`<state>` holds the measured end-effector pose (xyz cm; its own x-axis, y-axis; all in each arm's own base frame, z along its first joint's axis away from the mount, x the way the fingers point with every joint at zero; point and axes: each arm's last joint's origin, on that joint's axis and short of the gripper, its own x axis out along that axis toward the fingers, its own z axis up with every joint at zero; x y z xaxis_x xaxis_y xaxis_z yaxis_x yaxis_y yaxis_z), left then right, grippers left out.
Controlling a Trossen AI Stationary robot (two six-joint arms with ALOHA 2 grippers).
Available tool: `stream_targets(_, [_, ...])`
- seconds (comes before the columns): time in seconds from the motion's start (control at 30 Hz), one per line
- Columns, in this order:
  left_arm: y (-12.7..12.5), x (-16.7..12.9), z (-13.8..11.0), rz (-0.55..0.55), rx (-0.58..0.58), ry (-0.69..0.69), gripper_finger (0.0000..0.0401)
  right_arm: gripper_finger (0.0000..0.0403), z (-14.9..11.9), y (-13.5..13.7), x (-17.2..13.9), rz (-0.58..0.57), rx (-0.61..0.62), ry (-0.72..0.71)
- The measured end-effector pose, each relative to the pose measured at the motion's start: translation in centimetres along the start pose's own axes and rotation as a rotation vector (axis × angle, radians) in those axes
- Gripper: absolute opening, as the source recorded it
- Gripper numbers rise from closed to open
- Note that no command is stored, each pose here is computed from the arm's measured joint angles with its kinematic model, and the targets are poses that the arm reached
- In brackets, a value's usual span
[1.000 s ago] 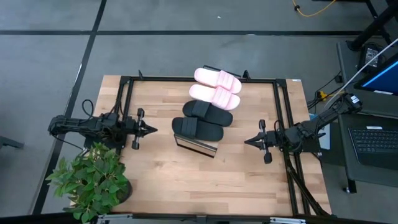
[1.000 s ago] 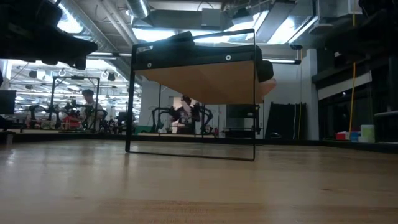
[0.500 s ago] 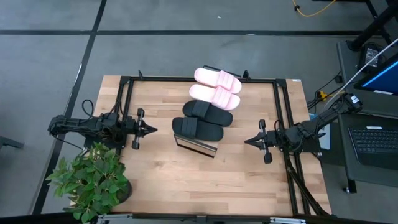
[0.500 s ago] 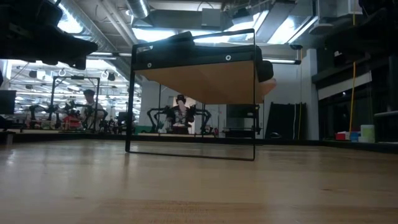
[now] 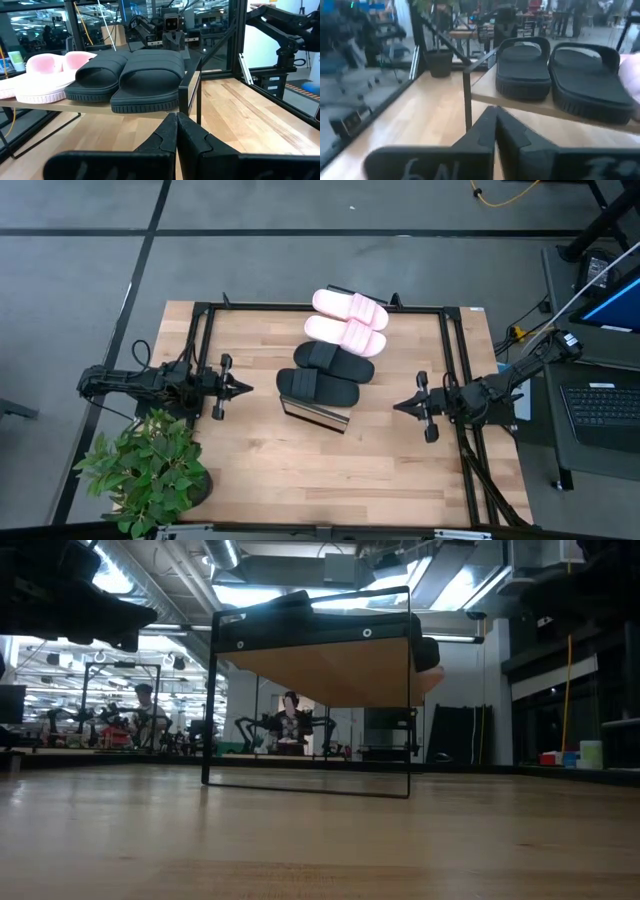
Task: Pick and place slides into the shelf
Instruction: Return to Home Position
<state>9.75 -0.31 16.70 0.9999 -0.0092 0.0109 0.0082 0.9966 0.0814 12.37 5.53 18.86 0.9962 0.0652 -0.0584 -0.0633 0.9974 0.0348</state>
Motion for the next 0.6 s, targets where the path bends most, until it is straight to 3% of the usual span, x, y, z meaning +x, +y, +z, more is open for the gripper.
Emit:
stream_targets(0.13, [0.0, 0.0, 0.0, 0.0, 0.0, 0.0, 0.0, 0.001, 0.0, 0.0, 0.0, -0.005, -0.118, -0.001])
stream_targets(0.33, [0.0, 0.0, 0.0, 0.001, 0.0, 0.0, 0.0, 0.001, -0.9, -1.1, -0.6, -0.021, -0.119, -0.055])
stream_targets(0.6, [0.0, 0.0, 0.0, 0.001, 0.0, -0.001, 0.0, 0.001, -0.9, -2.5, -1.8, 0.169, -0.16, -0.184])
